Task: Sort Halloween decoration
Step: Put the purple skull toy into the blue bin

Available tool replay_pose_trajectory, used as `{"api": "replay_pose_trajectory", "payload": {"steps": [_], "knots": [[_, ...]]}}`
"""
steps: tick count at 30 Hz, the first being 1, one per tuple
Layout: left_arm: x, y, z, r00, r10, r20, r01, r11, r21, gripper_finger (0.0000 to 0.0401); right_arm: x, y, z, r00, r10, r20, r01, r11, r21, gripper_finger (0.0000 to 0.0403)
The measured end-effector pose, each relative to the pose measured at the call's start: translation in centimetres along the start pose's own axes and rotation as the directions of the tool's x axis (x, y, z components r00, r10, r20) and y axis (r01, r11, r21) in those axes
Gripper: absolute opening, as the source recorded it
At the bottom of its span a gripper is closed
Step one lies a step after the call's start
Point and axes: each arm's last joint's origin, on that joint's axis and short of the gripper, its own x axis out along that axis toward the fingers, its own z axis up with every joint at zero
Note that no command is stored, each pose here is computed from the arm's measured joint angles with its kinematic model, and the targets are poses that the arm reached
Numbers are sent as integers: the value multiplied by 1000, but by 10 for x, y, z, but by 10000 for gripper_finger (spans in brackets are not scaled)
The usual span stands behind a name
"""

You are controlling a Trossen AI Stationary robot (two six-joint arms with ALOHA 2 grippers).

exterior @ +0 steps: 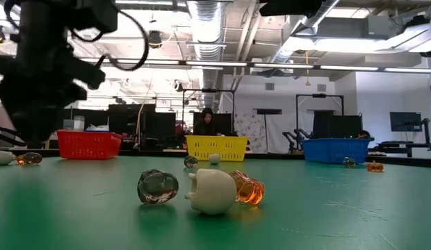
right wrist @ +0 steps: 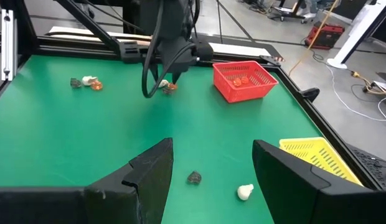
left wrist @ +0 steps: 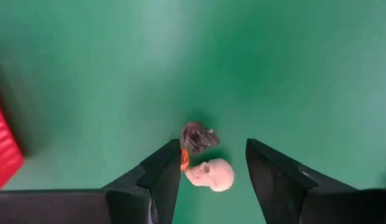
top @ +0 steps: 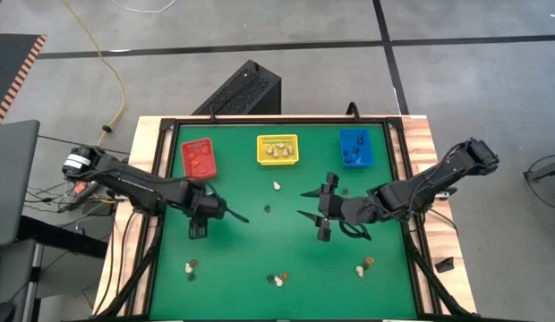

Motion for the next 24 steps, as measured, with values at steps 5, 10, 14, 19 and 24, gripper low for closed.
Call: {"api": "replay_pose_trajectory", "payload": {"steps": [5, 10, 14, 19, 24], "knots": [[14, 2, -9, 999, 34, -9, -33, 999, 30, 169, -1, 1, 0, 1000, 4, 1, -4, 1000, 19, 248], [19, 3, -9, 998, 58, 21, -59, 997, 53, 169, -1, 1, 0, 1000, 4, 1, -4, 1000, 19, 248], [19, 2, -9, 999, 45, 21, -46, 997, 54, 169, -1, 1, 0, 1000, 4, 1, -4, 1000, 19, 248], [19, 2, -8, 999, 39, 33, -41, 998, 44, 169, -1, 1, 0, 1000, 4, 1, -4, 1000, 20, 248], [19, 2, -8, 999, 39, 33, -40, 998, 41, 169, -1, 1, 0, 1000, 4, 1, -4, 1000, 20, 248]]}}
